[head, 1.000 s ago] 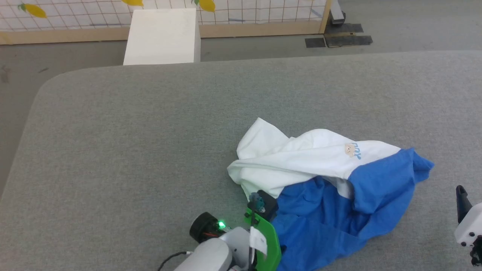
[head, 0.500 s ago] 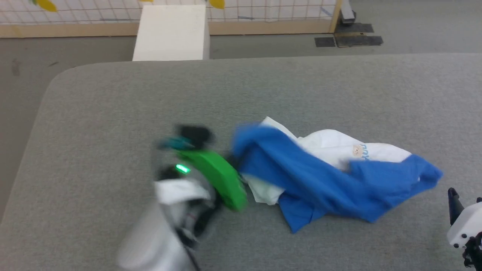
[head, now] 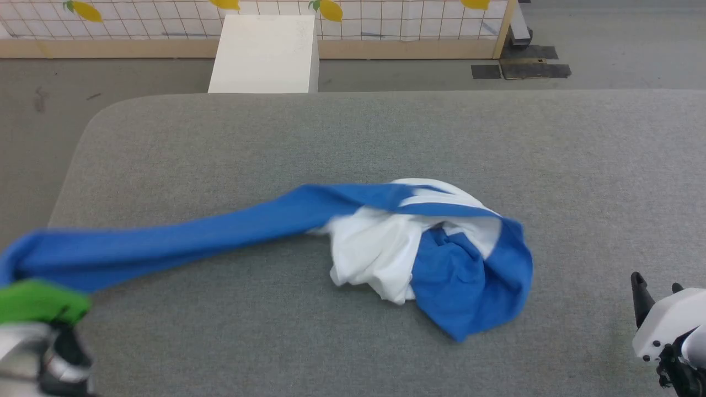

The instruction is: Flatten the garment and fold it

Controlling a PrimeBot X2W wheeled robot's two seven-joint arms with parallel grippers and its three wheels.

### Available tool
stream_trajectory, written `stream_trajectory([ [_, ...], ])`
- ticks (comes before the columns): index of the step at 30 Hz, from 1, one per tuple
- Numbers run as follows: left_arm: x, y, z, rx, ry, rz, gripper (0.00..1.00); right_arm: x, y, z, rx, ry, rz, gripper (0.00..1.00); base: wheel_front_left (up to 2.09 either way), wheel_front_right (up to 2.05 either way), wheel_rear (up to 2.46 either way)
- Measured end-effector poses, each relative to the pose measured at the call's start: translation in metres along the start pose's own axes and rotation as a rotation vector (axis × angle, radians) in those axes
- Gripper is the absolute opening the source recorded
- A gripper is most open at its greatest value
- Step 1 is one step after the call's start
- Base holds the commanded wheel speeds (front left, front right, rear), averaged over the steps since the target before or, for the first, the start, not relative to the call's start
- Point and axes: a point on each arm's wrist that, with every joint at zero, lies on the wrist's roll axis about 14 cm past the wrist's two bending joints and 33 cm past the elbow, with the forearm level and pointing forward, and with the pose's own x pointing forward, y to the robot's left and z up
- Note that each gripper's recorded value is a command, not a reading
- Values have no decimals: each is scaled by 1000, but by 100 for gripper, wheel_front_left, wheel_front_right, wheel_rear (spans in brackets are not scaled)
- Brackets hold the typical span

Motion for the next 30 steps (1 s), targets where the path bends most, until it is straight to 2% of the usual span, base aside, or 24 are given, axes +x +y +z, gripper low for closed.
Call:
stream_trajectory([
  [3, -4, 40, -8, -53, -2, 123, 0, 1, 2, -2, -3, 5, 6, 100, 0, 0, 0],
  [5, -8, 44, -21, -61, 34, 130, 0, 2, 4, -3, -5, 7, 10, 100, 0, 0, 0],
  [6, -11, 42, -27, -89, 50, 124, 9, 3, 6, -4, -7, 10, 15, 100, 0, 0, 0],
  [7, -12, 37, -31, -112, 60, 109, 75, 3, 8, -5, -9, 14, 21, 100, 0, 0, 0],
  [8, -13, 31, -32, -116, 54, 78, 100, 4, 10, -6, -12, 17, 27, 100, 0, 0, 0],
  [10, -13, 10, -18, -106, -22, -18, 100, 5, 16, -6, -20, 17, 43, 100, 0, 0, 0],
  [14, -27, -62, 25, 36, -225, -320, 100, 6, 33, 0, -38, -6, 86, 100, 0, 0, 0],
  [18, -50, -108, 16, 135, -257, -491, 100, 6, 56, 5, -60, -20, 149, 100, 0, 0, 0],
  [23, -71, -126, -20, 193, -197, -575, 100, 3, 92, 1, -118, 11, 247, 100, 0, 0, 0],
  [30, -72, -117, -42, 210, -144, -557, 100, 7, 123, -14, -204, 105, 328, 100, 0, 0, 0],
])
